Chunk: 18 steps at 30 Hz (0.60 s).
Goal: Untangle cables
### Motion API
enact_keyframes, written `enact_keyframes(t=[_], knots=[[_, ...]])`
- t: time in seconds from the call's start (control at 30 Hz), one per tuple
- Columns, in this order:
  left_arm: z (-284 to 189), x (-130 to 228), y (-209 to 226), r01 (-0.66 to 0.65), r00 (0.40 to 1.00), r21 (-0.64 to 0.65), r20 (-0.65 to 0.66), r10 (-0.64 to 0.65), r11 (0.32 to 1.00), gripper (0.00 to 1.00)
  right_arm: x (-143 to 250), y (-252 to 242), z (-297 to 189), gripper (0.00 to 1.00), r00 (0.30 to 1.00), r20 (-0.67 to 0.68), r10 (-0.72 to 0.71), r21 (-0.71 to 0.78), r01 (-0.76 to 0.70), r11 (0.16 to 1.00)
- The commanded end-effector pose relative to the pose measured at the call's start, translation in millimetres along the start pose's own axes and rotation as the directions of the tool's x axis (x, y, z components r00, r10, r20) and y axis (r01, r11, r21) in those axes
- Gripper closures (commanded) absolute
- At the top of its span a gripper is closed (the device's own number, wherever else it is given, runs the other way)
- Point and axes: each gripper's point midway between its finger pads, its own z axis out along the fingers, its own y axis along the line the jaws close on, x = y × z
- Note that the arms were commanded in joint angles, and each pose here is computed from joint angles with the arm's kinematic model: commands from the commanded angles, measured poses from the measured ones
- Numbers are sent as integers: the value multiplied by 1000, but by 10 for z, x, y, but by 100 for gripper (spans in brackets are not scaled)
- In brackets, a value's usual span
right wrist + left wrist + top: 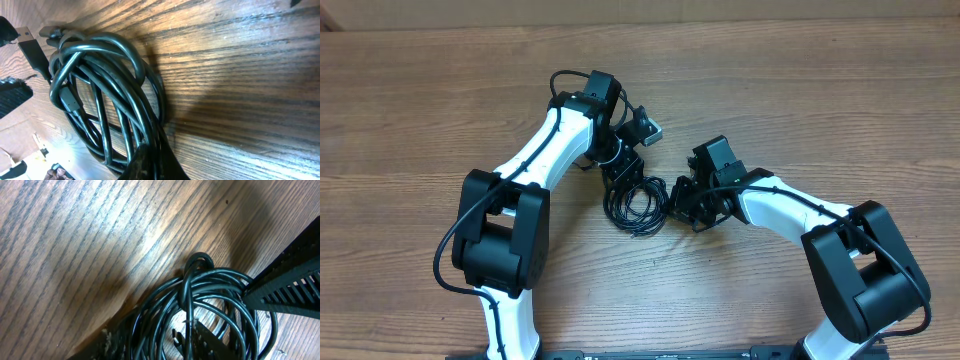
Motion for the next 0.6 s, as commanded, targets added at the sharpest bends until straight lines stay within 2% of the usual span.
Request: enact_keyframes(t=[0.0, 0.13, 0.5, 0.57], knots=[[-34, 28, -8, 1, 1000, -30, -18, -2, 1000, 60, -4, -50, 36, 96, 1000, 8, 2, 19, -2, 1000], [-40, 122, 72, 4, 998, -81, -67, -9, 997, 62, -4, -50, 36, 96, 1000, 8, -1, 19, 1, 1000], [44, 69, -60, -35, 997, -70, -72, 30, 997, 58, -22, -65, 37, 96, 1000, 19, -2, 29, 1, 1000], [63, 60, -98, -45, 996, -67, -76, 39, 997, 58, -22, -64, 37, 90, 1000, 19, -2, 29, 1, 1000]])
